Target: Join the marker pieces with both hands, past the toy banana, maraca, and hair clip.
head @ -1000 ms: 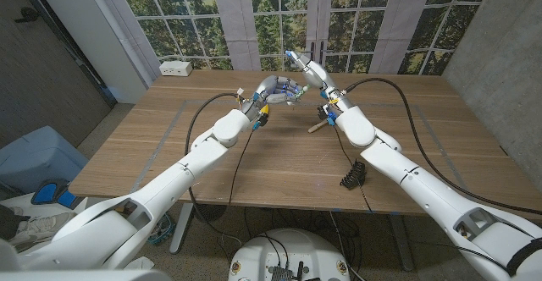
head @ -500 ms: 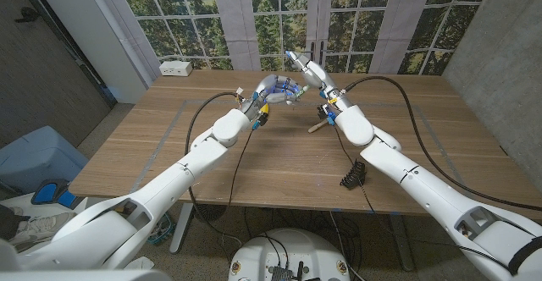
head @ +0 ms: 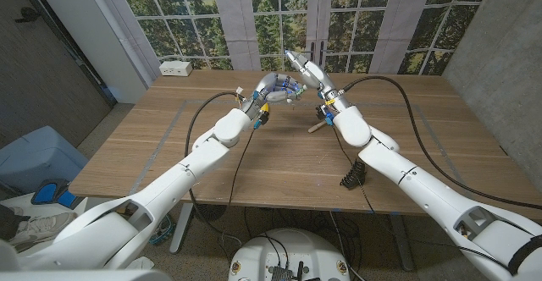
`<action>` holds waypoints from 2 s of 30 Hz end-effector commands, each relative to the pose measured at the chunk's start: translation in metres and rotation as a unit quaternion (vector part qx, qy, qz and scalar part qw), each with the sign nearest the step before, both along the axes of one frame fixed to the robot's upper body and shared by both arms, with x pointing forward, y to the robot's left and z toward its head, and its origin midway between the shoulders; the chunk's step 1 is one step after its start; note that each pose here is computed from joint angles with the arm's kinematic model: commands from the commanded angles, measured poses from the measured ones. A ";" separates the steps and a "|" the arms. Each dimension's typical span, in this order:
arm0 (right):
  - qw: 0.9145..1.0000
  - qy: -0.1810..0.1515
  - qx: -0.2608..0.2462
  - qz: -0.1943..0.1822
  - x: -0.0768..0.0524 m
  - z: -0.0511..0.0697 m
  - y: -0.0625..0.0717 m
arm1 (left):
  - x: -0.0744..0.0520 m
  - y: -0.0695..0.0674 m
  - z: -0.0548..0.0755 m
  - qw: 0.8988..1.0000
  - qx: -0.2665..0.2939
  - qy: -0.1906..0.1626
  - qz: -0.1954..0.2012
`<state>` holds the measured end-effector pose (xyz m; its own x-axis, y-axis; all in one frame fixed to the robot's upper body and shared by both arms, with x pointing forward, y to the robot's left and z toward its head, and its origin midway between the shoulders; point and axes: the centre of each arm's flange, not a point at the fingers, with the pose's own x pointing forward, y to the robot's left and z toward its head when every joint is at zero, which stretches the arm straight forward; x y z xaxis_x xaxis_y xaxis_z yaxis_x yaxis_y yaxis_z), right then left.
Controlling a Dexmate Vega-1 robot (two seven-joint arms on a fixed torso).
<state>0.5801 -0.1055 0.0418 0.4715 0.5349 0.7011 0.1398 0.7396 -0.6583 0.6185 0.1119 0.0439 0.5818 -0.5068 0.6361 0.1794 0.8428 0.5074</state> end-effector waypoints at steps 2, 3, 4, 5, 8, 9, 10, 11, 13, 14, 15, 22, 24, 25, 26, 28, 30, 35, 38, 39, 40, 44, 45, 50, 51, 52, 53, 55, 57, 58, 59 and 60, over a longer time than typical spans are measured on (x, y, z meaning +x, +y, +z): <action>1.000 -0.006 -0.013 -0.002 0.002 -0.004 0.009 | -0.001 -0.003 0.000 1.000 -0.003 -0.001 0.002; 1.000 -0.008 -0.012 -0.003 0.002 -0.004 0.009 | -0.001 -0.003 0.000 1.000 -0.002 0.001 0.002; 1.000 -0.009 -0.011 -0.003 0.001 -0.002 0.008 | 0.000 -0.003 0.000 1.000 -0.001 0.001 0.004; 1.000 -0.012 -0.008 -0.003 0.000 -0.001 0.007 | 0.000 -0.003 0.000 1.000 0.000 0.002 0.006; 1.000 -0.024 0.005 0.002 -0.002 0.002 0.002 | 0.000 -0.002 -0.001 1.000 0.007 0.004 0.012; 1.000 -0.026 0.009 0.003 -0.003 0.003 0.000 | 0.000 -0.002 -0.001 1.000 0.009 0.005 0.016; 0.999 -0.030 0.013 0.002 -0.004 0.005 -0.003 | 0.000 -0.001 -0.002 1.000 0.011 0.007 0.020; 0.999 -0.034 0.019 0.002 -0.005 0.006 -0.005 | 0.000 -0.001 -0.002 1.000 0.014 0.008 0.023; 0.999 -0.039 0.029 0.006 -0.006 0.008 -0.010 | 0.000 0.001 -0.002 0.999 0.016 0.009 0.029; 0.998 -0.043 0.034 0.005 -0.006 0.008 -0.012 | 0.000 0.001 -0.003 0.999 0.017 0.010 0.033; 0.998 -0.045 0.038 0.005 -0.007 0.009 -0.015 | 0.000 0.002 -0.003 0.999 0.018 0.011 0.036; 0.996 -0.058 0.069 0.015 -0.009 0.009 -0.026 | -0.001 0.005 -0.004 0.998 0.025 0.012 0.063; 0.995 -0.060 0.076 0.017 -0.009 0.010 -0.029 | -0.002 0.006 -0.004 0.997 0.026 0.010 0.072; 0.995 -0.061 0.081 0.019 -0.009 0.010 -0.030 | -0.002 0.007 -0.004 0.997 0.028 0.010 0.074; 0.994 -0.063 0.086 0.021 -0.009 0.010 -0.032 | -0.002 0.007 -0.004 0.997 0.028 0.010 0.075; 0.993 -0.065 0.091 0.022 -0.009 0.010 -0.034 | -0.002 0.009 -0.004 0.996 0.030 0.010 0.079; 0.993 -0.069 0.096 0.022 -0.009 0.010 -0.035 | -0.002 0.009 -0.004 0.996 0.032 0.010 0.083; 0.992 -0.072 0.104 0.018 -0.010 0.011 -0.040 | -0.004 0.012 -0.004 0.995 0.040 0.009 0.096; 0.992 -0.072 0.106 0.015 -0.010 0.012 -0.042 | -0.005 0.014 -0.004 0.994 0.042 0.009 0.103; 0.992 -0.072 0.106 0.014 -0.010 0.012 -0.043 | -0.005 0.015 -0.004 0.994 0.043 0.009 0.103; 0.992 -0.072 0.105 0.012 -0.010 0.012 -0.044 | -0.005 0.015 -0.004 0.994 0.044 0.009 0.104; 0.992 -0.061 0.108 0.012 -0.009 0.012 -0.047 | -0.005 0.017 -0.003 0.993 0.049 0.012 0.110; 0.992 -0.058 0.109 0.012 -0.009 0.012 -0.048 | -0.006 0.017 -0.003 0.992 0.051 0.014 0.112; 0.992 -0.028 0.121 0.019 -0.004 0.012 -0.055 | -0.006 0.019 -0.002 0.990 0.066 0.020 0.120; 0.992 -0.021 0.123 0.021 -0.003 0.011 -0.056 | -0.007 0.019 -0.002 0.990 0.072 0.021 0.121; 0.992 -0.013 0.127 0.024 -0.002 0.011 -0.058 | -0.007 0.020 -0.001 0.989 0.081 0.022 0.124; 0.991 -0.005 0.129 0.027 -0.001 0.011 -0.060 | -0.007 0.020 -0.001 0.988 0.086 0.023 0.126; 0.990 0.011 0.137 0.031 0.001 0.010 -0.063 | -0.008 0.022 -0.001 0.986 0.095 0.027 0.131; 0.989 0.028 0.142 0.039 0.004 0.010 -0.066 | -0.008 0.024 -0.001 0.985 0.099 0.031 0.138; 0.988 0.032 0.144 0.041 0.005 0.010 -0.068 | -0.008 0.025 -0.001 0.984 0.102 0.033 0.140; 0.988 0.035 0.147 0.042 0.006 0.009 -0.070 | -0.008 0.026 -0.002 0.984 0.104 0.035 0.141; 0.987 0.040 0.149 0.044 0.007 0.009 -0.071 | -0.009 0.026 -0.002 0.983 0.105 0.037 0.143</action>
<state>0.5782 -0.1617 0.0528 0.4269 0.3648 0.8275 0.1175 0.8849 -0.4507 0.6121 0.1310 0.0412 0.7230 -0.4354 0.5364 0.0070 0.7810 0.6245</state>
